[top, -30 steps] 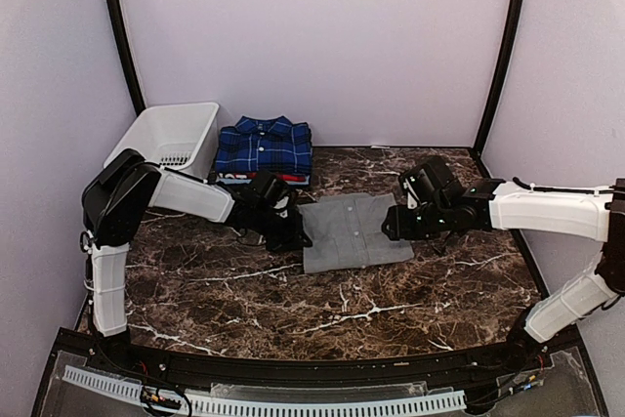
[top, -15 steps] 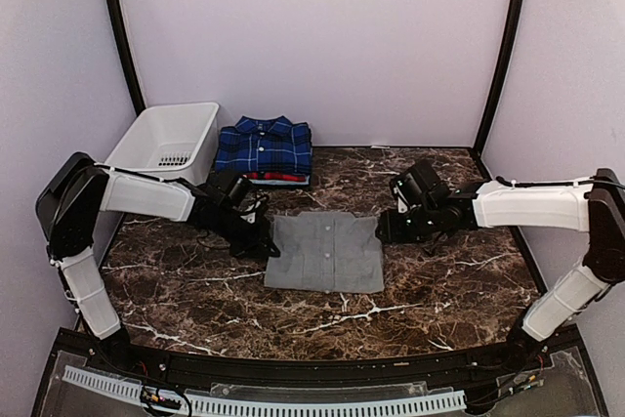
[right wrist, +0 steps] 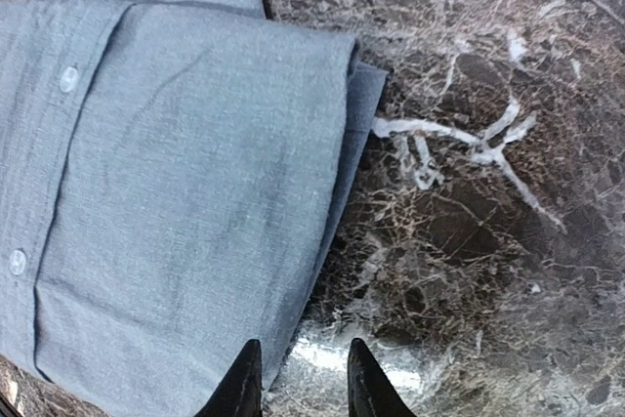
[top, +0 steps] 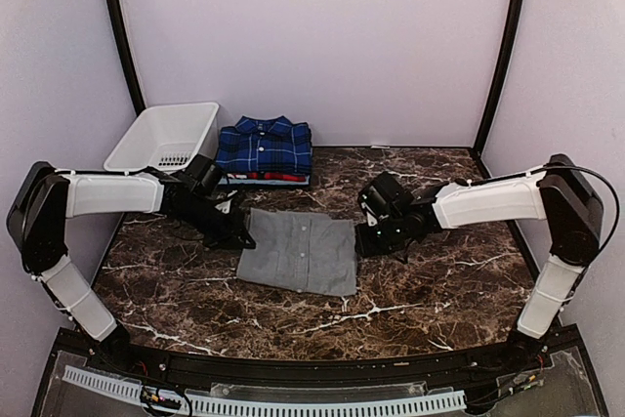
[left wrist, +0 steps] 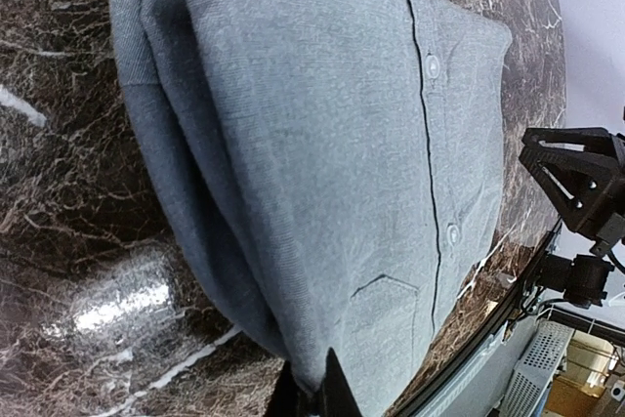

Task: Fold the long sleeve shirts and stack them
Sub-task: Turn over the square-folded shirt at the center of the board.

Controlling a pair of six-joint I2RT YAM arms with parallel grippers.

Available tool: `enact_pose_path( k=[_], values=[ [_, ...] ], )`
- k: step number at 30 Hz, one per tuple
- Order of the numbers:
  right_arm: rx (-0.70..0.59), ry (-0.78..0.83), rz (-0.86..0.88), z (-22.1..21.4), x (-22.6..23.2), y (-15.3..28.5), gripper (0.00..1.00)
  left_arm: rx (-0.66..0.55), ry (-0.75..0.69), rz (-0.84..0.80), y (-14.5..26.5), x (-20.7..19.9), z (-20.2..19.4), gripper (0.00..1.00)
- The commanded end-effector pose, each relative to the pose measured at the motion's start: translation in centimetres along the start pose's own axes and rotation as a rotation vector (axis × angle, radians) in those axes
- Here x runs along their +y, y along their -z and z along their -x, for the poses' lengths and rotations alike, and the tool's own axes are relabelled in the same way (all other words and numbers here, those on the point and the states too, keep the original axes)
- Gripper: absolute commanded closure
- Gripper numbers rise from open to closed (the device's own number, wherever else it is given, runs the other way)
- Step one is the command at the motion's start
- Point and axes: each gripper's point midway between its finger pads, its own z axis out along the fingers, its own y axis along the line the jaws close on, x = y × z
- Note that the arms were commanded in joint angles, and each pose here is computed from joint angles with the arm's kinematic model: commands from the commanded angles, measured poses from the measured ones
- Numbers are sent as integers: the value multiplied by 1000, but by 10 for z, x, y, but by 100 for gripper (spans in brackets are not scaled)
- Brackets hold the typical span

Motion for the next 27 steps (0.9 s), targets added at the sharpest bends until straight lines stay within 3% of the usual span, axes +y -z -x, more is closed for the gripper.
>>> enact_pose_path(
  k=[1,13,22,27],
  values=[
    [16,13,27,-2,15,-15,74,3,-57,-22,19,-11,-2,100],
    [89,37,-10,-29,24,-47,76,-28,-131,-79,46,-44,13,100],
    [86,54,91,-19,79,-71,76,-97,-215,-140,72,-78,34,100],
    [74,27,231,-12,124,-86,75,-101,-256,-159,77,-92,47,100]
  ],
)
